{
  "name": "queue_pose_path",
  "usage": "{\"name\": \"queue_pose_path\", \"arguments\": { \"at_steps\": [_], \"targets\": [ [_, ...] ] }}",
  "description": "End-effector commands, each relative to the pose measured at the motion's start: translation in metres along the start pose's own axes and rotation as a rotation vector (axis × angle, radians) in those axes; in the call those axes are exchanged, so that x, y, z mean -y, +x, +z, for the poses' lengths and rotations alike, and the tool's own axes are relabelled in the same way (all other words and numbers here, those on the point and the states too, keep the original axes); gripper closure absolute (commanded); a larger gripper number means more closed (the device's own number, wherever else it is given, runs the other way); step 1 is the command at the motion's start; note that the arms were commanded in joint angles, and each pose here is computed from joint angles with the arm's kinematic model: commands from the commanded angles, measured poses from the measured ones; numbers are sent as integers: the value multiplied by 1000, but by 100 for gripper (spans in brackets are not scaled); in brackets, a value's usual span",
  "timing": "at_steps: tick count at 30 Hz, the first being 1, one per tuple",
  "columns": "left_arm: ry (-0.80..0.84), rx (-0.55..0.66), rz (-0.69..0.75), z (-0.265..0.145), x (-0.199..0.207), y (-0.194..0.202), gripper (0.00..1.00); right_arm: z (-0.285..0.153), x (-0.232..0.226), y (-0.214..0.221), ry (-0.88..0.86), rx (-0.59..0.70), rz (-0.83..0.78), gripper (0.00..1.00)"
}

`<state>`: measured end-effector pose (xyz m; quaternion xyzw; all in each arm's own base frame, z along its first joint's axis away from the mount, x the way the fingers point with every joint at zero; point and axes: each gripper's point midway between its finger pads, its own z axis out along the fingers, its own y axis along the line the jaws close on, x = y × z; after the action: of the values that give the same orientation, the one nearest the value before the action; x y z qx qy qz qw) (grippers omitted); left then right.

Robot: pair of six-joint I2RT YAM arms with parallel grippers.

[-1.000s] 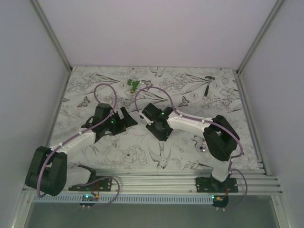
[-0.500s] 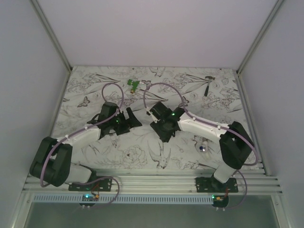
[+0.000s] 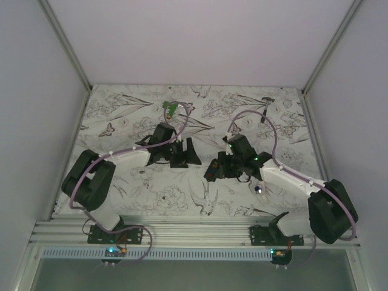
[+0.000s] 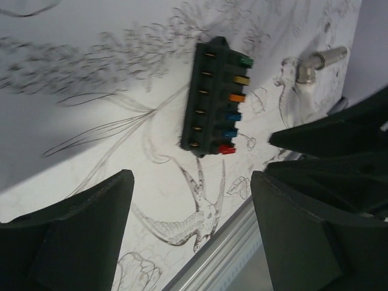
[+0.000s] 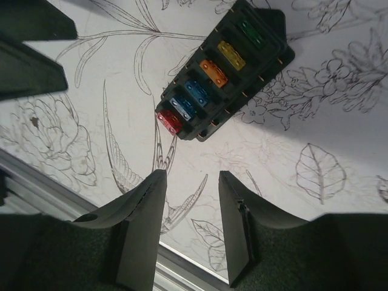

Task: Snap on the fuse box
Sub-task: Install the fuse at the fuse box base.

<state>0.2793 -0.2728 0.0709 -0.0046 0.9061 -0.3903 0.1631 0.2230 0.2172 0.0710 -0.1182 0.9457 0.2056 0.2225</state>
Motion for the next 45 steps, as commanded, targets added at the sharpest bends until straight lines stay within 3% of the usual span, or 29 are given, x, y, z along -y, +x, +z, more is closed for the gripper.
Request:
{"name": "queue_pose_path", "arguments": {
  "at_steps": [1,16,45],
  "targets": [
    [91,-111,71,13,24,15,21,7,-19,-16,-170,80,161,55],
    [125,-247,101,40,34,37,41,29,-12,-13,-289,95,278,59],
    [80,-340,112,59,28,53,72,45,-2,-4,-260,47,317,72]
  ]
}}
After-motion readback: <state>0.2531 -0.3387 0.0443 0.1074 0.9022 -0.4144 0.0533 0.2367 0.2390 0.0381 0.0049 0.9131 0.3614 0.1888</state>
